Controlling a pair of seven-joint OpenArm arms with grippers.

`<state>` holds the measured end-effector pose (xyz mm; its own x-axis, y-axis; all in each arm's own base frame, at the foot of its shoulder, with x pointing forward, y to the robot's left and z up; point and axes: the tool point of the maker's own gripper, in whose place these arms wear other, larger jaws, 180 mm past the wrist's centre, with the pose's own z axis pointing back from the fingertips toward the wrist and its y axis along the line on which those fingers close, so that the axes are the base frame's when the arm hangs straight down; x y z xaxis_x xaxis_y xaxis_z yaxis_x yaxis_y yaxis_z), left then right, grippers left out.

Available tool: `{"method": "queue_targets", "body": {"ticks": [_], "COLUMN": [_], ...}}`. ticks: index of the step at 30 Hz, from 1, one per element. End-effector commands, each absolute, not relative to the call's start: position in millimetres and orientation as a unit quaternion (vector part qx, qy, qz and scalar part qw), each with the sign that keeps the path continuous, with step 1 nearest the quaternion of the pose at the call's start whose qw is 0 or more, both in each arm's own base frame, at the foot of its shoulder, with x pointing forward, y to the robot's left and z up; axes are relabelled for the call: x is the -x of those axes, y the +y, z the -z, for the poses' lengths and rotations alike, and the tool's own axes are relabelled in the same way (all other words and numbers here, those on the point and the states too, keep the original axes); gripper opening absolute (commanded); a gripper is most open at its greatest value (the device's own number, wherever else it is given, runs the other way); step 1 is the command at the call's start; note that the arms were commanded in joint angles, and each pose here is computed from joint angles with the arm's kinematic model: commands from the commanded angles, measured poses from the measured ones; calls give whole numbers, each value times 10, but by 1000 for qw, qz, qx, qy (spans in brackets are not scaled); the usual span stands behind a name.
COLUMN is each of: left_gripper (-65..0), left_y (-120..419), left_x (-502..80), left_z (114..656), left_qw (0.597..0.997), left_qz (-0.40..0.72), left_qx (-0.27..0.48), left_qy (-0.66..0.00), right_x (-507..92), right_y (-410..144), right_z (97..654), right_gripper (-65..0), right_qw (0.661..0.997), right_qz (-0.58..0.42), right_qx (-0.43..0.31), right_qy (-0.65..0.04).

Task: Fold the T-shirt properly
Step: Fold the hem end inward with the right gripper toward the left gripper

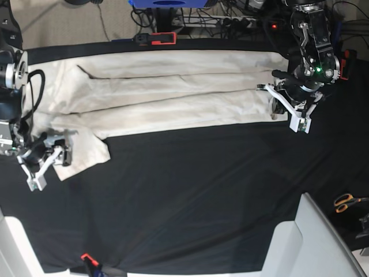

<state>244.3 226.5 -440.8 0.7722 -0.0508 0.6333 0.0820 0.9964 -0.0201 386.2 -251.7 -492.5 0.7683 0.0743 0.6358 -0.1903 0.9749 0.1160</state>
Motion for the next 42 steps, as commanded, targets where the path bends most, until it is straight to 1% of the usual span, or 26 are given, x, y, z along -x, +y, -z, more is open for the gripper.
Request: {"method": "queue_targets", "body": {"ticks": [1, 3, 5, 11, 14, 18, 23, 26, 30, 38, 42], "left_gripper": [-650, -650, -650, -650, -650, -650, -650, -650, -650, -650, -650], "left_y": [2296, 2301, 2301, 2291, 2287, 2282, 2282, 2282, 2277, 2277, 2277], "left_x": [-2521, -2521, -2518, -2517, -2517, -2524, -2537, -2544, -2541, -2535, -2521], "left_z": [4310, 4309, 4314, 4318, 4319, 4317, 4309, 4305, 4308, 4312, 4320], "left_qw": [934, 934, 935, 935, 935, 935, 934, 934, 934, 934, 935], "left_qz": [42, 42, 41, 43, 44, 44, 44, 44, 44, 44, 44], "left_qx": [18, 18, 18, 19, 19, 19, 19, 19, 19, 20, 20], "left_qy": [-354, -354, -353, -352, -352, -352, -354, -354, -354, -353, -352], "right_x": [-3918, -3922, -3930, -3942, -3949, -3979, -4087, -4099, -4116, -3933, -3760], "right_y": [-2555, -2555, -2555, -2555, -2555, -2557, -2554, -2557, -2538, -2586, -2648], "right_z": [4873, 4869, 4861, 4849, 4843, 4811, 4628, 4534, 4343, 4210, 4123], "right_gripper": [-254, -278, -338, -554, -621, -641, -644, -644, -644, -644, -644], "right_qw": [935, 935, 935, 934, 934, 932, 918, 918, 911, 921, 922], "right_qz": [-76, -76, -77, -78, -78, -79, -104, -128, -160, -201, -203], "right_qx": [-81, -81, -80, -80, -80, -78, -64, -47, -23, 25, 48], "right_qy": [-336, -337, -338, -340, -341, -345, -378, -372, -379, -334, -326]}}
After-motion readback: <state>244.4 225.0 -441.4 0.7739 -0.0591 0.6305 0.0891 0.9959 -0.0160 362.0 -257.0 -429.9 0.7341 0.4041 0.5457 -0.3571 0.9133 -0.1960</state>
